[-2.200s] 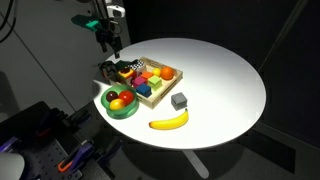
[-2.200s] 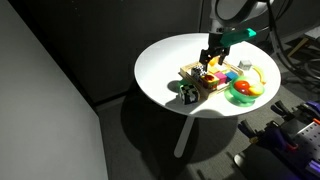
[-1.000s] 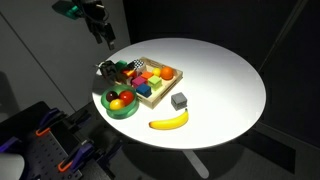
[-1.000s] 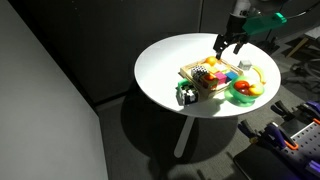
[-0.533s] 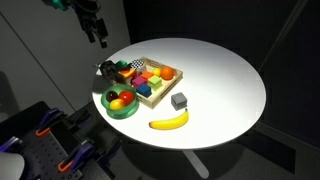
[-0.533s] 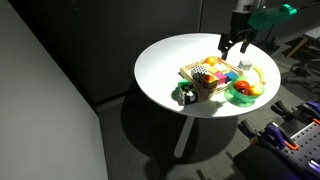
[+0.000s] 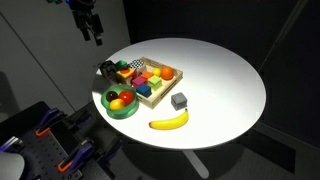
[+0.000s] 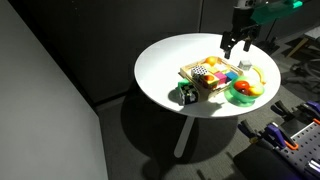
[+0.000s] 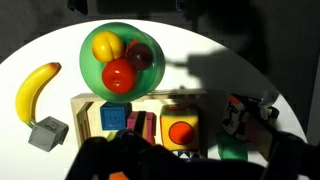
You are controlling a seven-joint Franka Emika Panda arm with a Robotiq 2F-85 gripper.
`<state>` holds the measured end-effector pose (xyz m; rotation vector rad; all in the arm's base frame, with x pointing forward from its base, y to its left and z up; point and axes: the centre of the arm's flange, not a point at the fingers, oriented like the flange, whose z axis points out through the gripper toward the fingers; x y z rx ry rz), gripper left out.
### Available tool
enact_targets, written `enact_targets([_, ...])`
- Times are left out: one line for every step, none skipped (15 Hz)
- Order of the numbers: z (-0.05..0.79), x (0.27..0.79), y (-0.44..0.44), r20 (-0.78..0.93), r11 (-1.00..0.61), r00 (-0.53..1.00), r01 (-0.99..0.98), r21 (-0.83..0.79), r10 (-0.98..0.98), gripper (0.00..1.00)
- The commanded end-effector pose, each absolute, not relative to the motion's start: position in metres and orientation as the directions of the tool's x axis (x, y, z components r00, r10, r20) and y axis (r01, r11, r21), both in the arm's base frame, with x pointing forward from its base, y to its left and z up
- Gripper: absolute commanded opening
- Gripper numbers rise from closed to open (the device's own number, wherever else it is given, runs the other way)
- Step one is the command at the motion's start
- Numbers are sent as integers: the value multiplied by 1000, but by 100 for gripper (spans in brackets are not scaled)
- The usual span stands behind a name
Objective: Pick up the green cube and then drop it on the table
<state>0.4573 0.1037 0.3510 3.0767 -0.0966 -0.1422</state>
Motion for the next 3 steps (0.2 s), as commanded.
enact_targets([351,457,104,-91,-996,994,-60,63,-65,100])
enact_targets([351,457,104,-91,-996,994,-60,63,-65,100])
enact_targets([351,457,104,-91,-996,994,-60,63,-65,100])
